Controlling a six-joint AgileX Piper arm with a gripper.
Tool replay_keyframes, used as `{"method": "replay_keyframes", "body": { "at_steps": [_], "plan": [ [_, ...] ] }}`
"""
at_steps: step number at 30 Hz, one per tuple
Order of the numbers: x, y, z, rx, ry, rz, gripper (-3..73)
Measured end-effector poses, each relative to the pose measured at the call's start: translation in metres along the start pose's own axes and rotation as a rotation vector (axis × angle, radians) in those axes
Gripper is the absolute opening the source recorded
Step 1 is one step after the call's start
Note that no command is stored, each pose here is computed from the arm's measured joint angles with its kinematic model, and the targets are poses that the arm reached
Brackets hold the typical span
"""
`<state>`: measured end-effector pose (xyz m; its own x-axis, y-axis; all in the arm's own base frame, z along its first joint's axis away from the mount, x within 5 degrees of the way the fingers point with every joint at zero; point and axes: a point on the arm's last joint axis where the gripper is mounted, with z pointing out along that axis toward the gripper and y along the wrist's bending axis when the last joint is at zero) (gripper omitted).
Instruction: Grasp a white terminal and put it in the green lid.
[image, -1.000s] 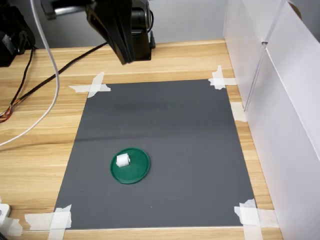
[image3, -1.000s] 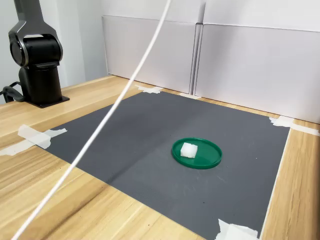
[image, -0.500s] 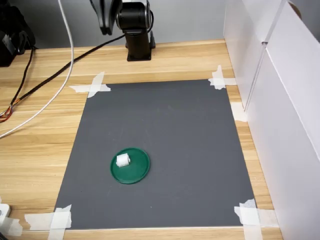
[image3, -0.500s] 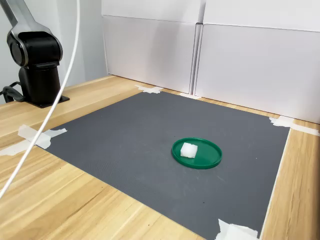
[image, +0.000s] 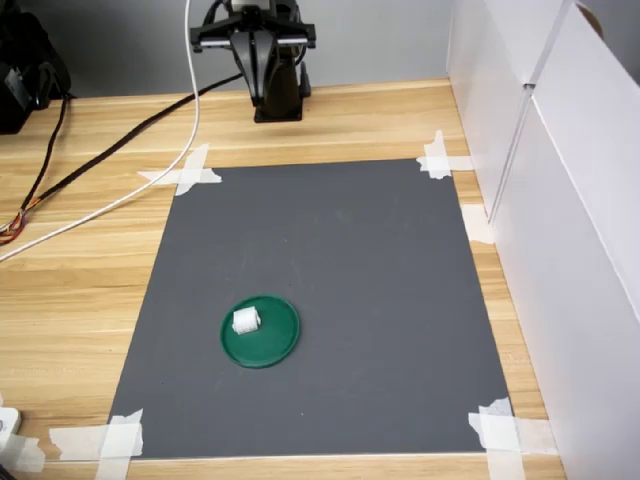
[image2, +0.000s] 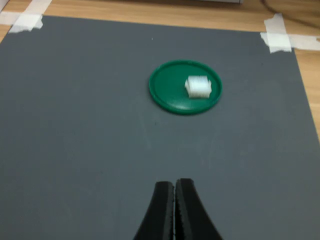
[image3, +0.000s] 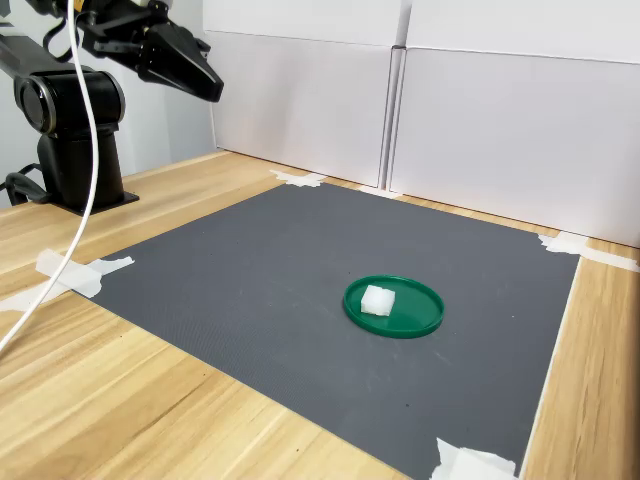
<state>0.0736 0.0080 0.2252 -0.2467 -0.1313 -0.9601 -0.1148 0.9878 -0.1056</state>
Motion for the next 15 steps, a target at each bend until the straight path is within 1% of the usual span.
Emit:
{"method": "replay_keyframes", "body": {
  "at_steps": [6, 15],
  "plan": [
    [0.022, 0.004, -0.007, 0.007, -0.056, -0.006, -1.9],
    [0.025, 0.005, -0.014, 0.014, -0.124, -0.014, -1.9]
  ]
}}
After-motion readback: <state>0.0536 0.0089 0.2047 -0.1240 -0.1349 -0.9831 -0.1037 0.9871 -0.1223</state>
